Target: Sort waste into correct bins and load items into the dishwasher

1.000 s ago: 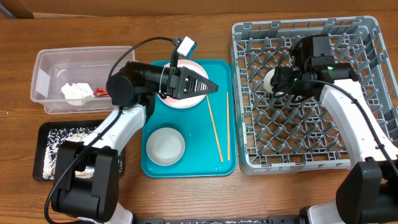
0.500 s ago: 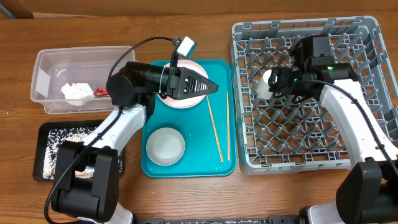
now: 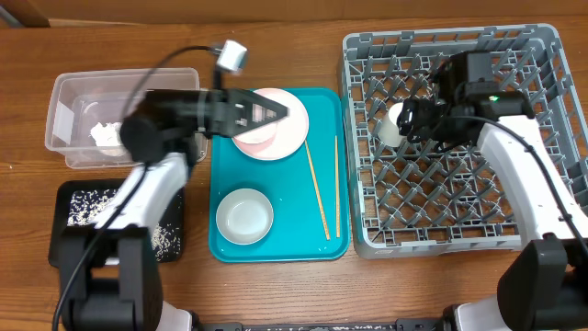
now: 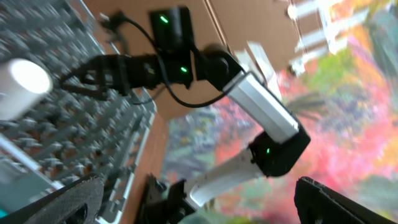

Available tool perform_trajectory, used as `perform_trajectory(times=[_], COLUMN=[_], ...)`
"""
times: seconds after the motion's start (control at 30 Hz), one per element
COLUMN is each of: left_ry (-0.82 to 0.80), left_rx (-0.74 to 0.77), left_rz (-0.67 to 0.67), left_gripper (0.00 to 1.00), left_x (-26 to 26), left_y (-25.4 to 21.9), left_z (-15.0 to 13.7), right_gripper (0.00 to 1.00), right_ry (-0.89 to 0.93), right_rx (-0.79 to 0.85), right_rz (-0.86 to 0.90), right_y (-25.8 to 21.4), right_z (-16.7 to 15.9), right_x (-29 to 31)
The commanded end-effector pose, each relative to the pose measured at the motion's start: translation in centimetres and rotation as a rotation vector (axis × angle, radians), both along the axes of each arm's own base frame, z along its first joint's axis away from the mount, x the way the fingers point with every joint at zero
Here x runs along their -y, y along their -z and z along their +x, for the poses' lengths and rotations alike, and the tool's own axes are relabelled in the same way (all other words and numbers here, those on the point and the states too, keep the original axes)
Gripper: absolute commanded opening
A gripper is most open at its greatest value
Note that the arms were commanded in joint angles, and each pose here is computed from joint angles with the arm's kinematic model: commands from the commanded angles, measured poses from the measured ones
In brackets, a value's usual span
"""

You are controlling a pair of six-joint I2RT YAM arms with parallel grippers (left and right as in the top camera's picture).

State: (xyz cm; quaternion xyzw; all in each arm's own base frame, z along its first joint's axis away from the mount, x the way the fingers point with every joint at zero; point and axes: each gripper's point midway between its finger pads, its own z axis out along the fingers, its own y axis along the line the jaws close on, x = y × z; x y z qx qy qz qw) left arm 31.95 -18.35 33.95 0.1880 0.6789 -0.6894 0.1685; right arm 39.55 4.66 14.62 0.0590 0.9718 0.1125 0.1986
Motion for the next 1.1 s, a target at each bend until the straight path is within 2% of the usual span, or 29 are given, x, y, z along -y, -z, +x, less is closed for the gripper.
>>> perform_trajectory(times=[0.0, 0.17, 0.37, 0.57, 0.77, 1.07], left_ry=[-0.084, -0.184, -0.325, -0.441, -0.390, -0.427], left_rx=[0.066, 0.037, -0.020, -0.005, 0.041, 0.240], left_rz=[0.017, 0.018, -0.013, -0.066, 0.017, 0.064], left_gripper=[1.00, 1.00, 1.00, 1.00, 1.00, 1.00], left_x=[-3.0, -6.1, -10.6, -13.8, -13.2, -13.0], left_y=[-2.7, -3.1, -4.2, -7.4, -11.6, -21.5], left_z=[-0.5, 0.6, 2.7, 4.6, 3.2, -0.7], right_gripper=[0.92, 0.95, 0.96, 1.00, 1.00, 1.00], right_ry=[-0.058, -0.141, -0.146, -0.146, -0.145, -0.145], right_rx=[0.205, 0.256, 0.207, 0.208, 0.208, 0.208], right_rz=[0.123, 0.249, 0.263, 0.265, 0.263, 0.263], right_y=[-8.7, -12.7, -13.5, -13.8, -13.8, -13.8], right_z=[1.2, -0.7, -3.8, -4.4, -4.3, -4.3], right_x=[-1.7, -4.0, -4.2, -4.2, -4.2, -4.2])
